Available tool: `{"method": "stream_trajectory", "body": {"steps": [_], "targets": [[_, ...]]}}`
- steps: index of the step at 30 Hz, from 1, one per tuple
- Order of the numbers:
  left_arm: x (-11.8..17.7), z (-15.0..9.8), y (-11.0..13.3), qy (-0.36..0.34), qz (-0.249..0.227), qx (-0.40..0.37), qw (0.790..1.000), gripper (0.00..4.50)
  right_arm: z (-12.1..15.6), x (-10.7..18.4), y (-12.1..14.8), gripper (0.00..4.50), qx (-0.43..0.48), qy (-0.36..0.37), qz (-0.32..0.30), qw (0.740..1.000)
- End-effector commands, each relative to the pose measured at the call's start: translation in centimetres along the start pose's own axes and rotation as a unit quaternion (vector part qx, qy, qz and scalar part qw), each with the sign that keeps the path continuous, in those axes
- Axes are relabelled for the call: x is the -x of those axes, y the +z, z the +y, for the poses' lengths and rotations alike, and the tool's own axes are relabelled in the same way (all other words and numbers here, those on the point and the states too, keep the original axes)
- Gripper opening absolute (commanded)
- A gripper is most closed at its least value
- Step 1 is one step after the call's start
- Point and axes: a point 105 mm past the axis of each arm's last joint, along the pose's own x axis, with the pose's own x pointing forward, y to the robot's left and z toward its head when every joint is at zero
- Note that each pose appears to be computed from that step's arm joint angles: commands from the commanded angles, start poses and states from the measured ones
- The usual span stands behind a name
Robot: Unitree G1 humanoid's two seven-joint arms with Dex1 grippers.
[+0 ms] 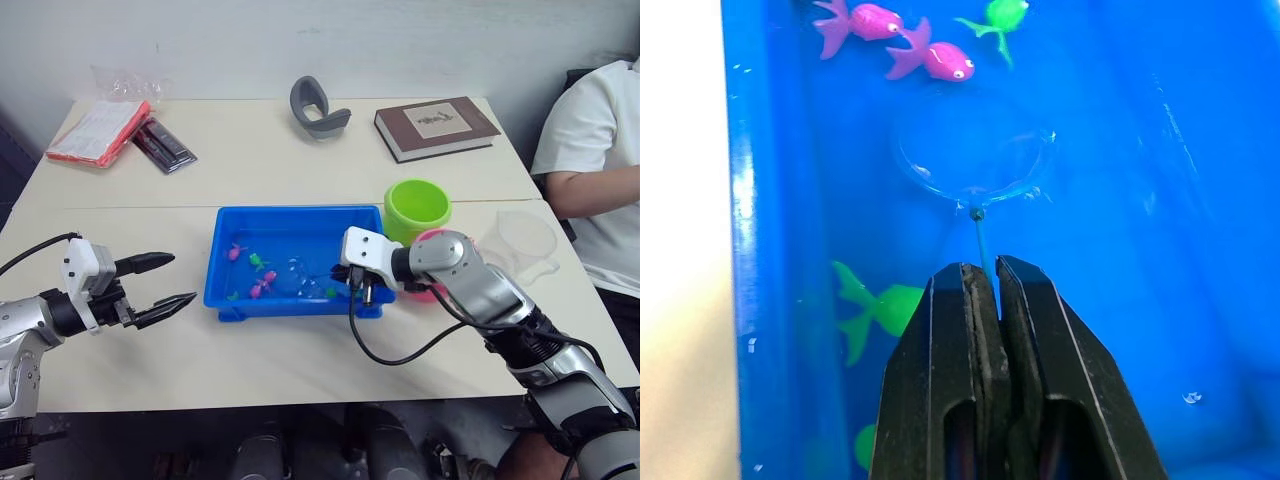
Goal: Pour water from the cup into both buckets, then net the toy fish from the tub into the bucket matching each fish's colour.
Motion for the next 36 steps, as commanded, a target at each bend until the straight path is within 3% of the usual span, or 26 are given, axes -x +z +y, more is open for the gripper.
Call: {"method": "stream_trajectory", "body": {"steps": [1, 8, 20, 29, 36], "targets": [[0.1, 0.0, 1.0, -0.004, -0.015, -0.017, 1.0, 4.44, -0.7, 0.0, 1.1, 0.0, 0.055, -0.011, 0.002, 0.998], [0.2, 0.1, 0.8, -0.006, -0.009, -0.019, 1.0, 4.44, -0.1, -1.3, 2.9, 0.0, 0.042, 0.016, -0.029, 0.999], [0.4, -0.1, 0.6, -0.001, -0.009, -0.018, 1.0, 4.44, -0.3, -1.3, 3.0, 0.0, 0.021, 0.03, -0.037, 0.999], [0.1, -0.3, 0.5, -0.004, -0.013, -0.016, 1.0, 4.44, -1.9, 0.6, 0.9, 0.0, 0.005, -0.023, -0.026, 0.999], [-0.4, -0.3, 0.6, -0.01, -0.016, -0.014, 1.0, 4.44, -2.5, 1.3, 1.0, 0.0, -0.038, -0.053, -0.074, 0.995]]}}
